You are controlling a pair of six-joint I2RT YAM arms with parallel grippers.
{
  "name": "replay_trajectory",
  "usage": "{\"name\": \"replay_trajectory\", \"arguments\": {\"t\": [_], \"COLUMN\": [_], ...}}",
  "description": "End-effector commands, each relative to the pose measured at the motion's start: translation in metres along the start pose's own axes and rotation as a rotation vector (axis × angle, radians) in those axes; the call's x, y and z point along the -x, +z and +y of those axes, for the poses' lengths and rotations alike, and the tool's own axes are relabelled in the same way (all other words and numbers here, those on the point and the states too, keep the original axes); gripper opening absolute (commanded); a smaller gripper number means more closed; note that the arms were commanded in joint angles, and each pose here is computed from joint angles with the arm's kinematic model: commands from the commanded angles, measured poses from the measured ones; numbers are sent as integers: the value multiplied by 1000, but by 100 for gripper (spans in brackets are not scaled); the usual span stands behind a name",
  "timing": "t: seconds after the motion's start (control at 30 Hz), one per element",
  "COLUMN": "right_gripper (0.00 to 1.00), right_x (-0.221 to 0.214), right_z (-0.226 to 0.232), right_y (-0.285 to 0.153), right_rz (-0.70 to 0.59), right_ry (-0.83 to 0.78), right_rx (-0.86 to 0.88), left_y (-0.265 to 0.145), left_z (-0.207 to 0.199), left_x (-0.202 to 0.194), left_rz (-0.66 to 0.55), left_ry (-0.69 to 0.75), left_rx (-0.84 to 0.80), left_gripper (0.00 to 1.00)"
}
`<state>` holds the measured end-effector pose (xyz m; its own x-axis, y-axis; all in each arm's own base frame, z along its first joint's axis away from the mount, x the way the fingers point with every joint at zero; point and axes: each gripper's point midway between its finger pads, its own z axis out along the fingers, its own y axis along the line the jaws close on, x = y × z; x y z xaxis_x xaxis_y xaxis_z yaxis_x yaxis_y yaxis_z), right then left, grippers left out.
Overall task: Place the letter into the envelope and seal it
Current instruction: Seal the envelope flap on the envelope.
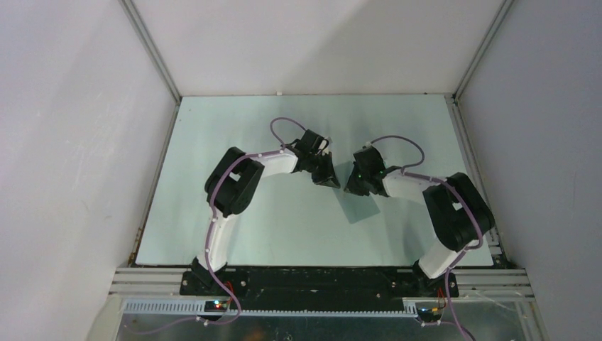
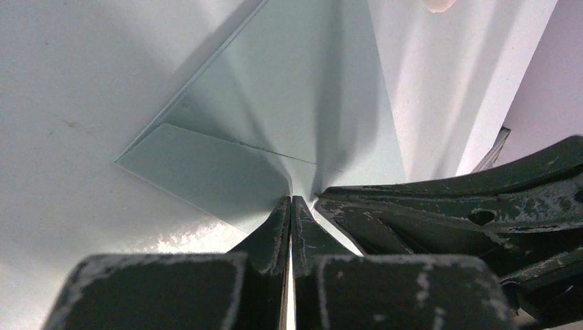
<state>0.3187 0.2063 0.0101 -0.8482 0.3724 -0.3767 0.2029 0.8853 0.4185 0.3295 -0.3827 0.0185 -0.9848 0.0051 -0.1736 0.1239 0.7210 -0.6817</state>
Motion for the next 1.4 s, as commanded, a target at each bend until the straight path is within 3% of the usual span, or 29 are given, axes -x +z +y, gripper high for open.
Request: {"name": "replay_trajectory", "arguments": {"t": [0.0, 0.3, 0.73, 1.07, 1.37], "right_gripper": [0, 0, 0, 0, 0], "right_x": [-48, -42, 23, -4, -46], "right_z": [-68, -60, -19, -24, -64], "right_y": [-13, -20, 0, -6, -33], "right_rz": [91, 60, -42, 4, 24], "right_ry": [-30, -50, 3, -41, -74], "right_rx": [-200, -179, -134, -157, -225], "left_y": [1, -1, -2, -2, -4], "left_z": [21, 17, 12, 10, 6], "left_x": [-1, 1, -2, 0, 6], "left_rz": [1, -5, 16, 10, -1], "left_ry": [2, 8, 19, 18, 24], "left_rx": [65, 56, 30, 29, 27], "left_gripper": [3, 3, 3, 4, 4]}}
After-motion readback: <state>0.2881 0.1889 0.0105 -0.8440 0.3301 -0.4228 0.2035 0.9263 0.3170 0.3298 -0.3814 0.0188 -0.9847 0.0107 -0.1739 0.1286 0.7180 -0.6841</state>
